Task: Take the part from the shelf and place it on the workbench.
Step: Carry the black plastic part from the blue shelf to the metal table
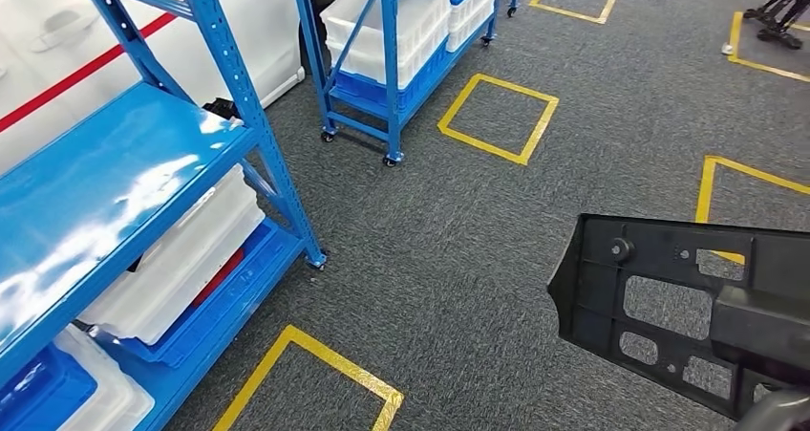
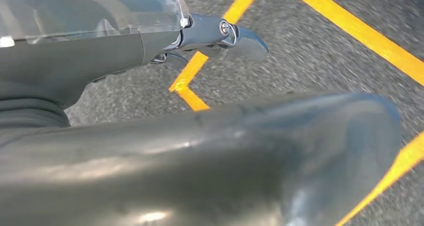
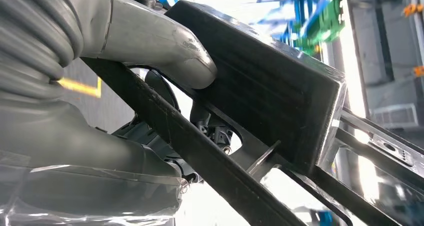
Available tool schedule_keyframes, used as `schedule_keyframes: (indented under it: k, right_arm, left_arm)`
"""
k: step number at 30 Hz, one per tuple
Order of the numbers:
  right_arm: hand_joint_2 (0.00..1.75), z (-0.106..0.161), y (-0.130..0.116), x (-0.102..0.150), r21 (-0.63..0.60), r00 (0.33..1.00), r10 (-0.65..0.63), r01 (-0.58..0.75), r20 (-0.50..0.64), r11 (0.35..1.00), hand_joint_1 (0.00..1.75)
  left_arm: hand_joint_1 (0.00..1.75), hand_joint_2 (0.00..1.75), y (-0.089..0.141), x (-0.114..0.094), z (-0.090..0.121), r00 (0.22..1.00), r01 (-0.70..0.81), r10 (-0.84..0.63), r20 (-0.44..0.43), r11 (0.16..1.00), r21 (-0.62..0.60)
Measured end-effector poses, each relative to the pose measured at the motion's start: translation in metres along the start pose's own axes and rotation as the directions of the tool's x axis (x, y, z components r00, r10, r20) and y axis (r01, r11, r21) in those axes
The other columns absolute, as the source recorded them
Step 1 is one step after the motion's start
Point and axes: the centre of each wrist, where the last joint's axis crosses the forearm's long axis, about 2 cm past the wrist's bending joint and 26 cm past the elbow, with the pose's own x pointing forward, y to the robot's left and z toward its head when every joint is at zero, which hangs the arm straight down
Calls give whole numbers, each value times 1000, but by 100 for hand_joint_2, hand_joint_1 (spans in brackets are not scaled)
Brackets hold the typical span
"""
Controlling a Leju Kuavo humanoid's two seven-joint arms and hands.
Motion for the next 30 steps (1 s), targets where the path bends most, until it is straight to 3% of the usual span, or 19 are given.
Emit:
schedule_keyframes:
  k: [22, 30]
  right_arm:
    - [175, 3, 5, 6, -122, 969, 239, -232, 53, 965, 175]
    - [175, 4, 11, 8, -105, 962, 262, -253, 83, 962, 175]
  left_arm:
    - [0, 0, 1, 4, -2, 1000, 14, -14, 12, 1000, -7]
    - [0, 0, 4, 1, -1, 1000, 18, -18, 12, 1000, -3]
